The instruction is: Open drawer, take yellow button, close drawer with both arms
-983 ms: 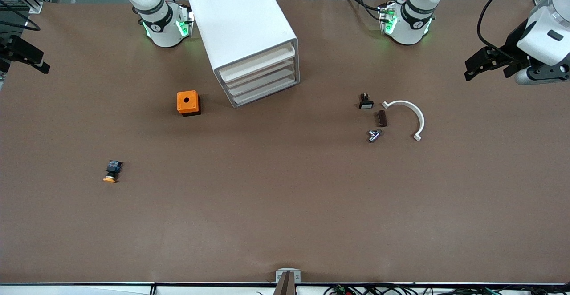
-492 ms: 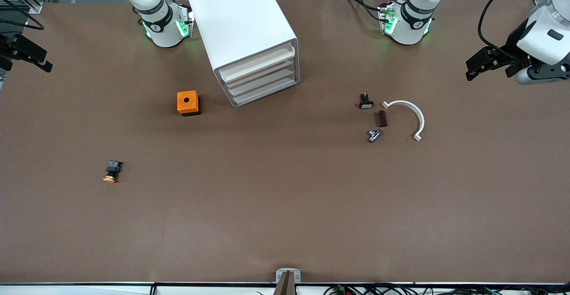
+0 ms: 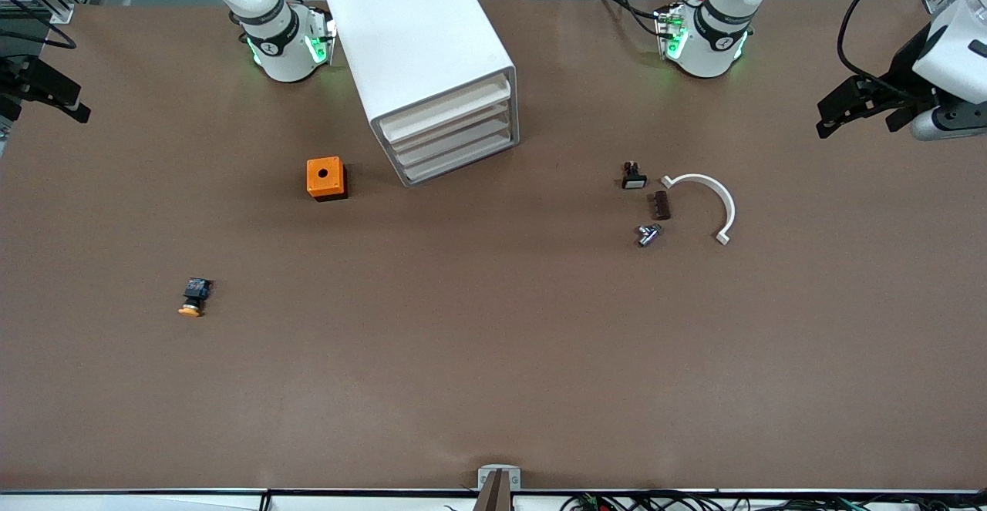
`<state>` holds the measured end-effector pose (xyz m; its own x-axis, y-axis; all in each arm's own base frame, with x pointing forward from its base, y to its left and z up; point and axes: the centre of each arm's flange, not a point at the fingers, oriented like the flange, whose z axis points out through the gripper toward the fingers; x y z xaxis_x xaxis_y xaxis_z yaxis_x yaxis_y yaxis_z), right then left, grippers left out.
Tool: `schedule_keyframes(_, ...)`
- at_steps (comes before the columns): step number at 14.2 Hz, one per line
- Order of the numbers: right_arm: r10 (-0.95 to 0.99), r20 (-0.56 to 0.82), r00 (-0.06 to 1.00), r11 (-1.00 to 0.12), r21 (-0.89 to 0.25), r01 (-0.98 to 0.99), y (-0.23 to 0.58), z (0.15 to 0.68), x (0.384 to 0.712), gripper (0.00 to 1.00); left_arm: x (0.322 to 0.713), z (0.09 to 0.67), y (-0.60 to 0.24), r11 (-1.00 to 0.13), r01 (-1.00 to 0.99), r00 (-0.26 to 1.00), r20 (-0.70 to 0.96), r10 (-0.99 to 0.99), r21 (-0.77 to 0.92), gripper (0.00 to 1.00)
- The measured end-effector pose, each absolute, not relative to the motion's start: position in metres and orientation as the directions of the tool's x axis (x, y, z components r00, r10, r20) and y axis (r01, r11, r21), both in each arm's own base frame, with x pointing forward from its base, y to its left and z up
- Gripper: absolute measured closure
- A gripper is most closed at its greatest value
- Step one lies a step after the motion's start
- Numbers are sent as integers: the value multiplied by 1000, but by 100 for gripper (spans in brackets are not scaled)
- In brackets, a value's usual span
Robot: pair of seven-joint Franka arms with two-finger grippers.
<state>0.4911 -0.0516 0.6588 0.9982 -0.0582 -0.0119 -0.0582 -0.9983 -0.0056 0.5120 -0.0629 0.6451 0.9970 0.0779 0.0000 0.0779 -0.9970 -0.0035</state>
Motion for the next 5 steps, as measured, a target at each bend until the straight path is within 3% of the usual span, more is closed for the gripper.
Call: schedule_keyframes(5, -57, -16, 998, -998, -6, -57, -51, 661, 489, 0, 512, 645, -63, -997, 79, 997, 0, 79, -3, 0)
